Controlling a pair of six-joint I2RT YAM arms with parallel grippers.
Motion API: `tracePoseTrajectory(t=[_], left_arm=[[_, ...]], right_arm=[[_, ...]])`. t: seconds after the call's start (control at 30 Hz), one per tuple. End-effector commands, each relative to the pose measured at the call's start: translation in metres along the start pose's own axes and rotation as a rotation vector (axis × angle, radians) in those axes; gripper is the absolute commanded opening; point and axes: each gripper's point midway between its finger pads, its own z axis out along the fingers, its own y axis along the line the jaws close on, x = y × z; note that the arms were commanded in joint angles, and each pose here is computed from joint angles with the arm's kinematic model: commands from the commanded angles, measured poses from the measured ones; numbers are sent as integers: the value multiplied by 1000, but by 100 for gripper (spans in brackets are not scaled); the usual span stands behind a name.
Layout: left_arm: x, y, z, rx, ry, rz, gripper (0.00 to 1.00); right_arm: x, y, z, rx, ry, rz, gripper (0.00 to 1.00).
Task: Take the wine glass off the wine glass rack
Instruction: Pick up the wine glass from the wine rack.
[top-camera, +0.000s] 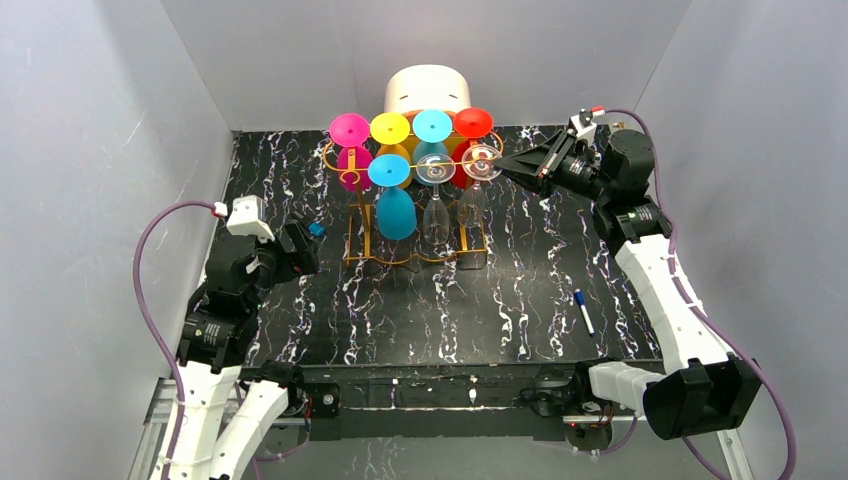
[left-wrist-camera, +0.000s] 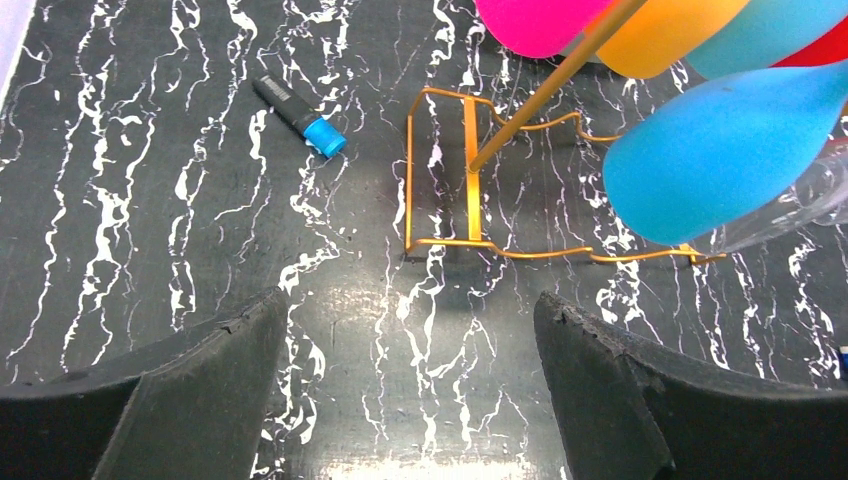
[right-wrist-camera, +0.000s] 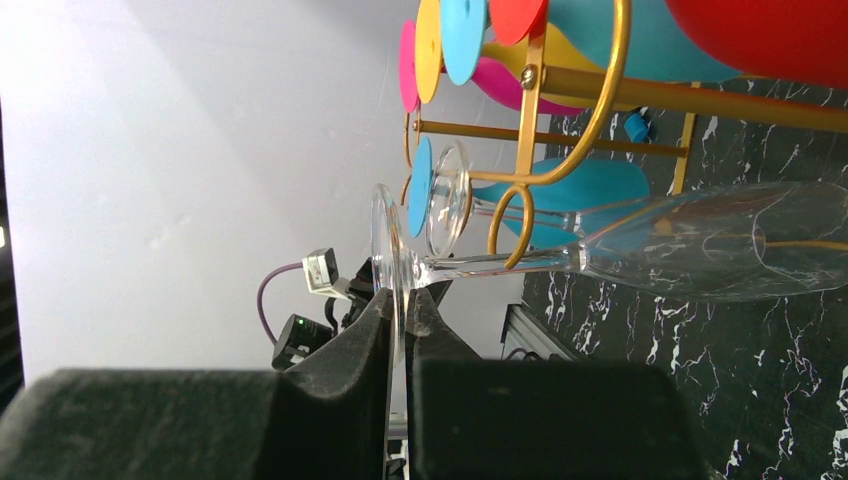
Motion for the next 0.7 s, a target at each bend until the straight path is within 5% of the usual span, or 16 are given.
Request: tracePoseTrajectory(t=[0.0,0.4,0.67], left_arm=[[6,-14,-3,63,31,-61,93],[30,-38,0,195,138,-108,90],[77,-81,-12,522,355,-19,94]], right_arm=[[5,14,-5,-75,15,-79,1],[35,-9,-21,-43,88,-134,1],[71,-44,-44,5,148,-247,1]])
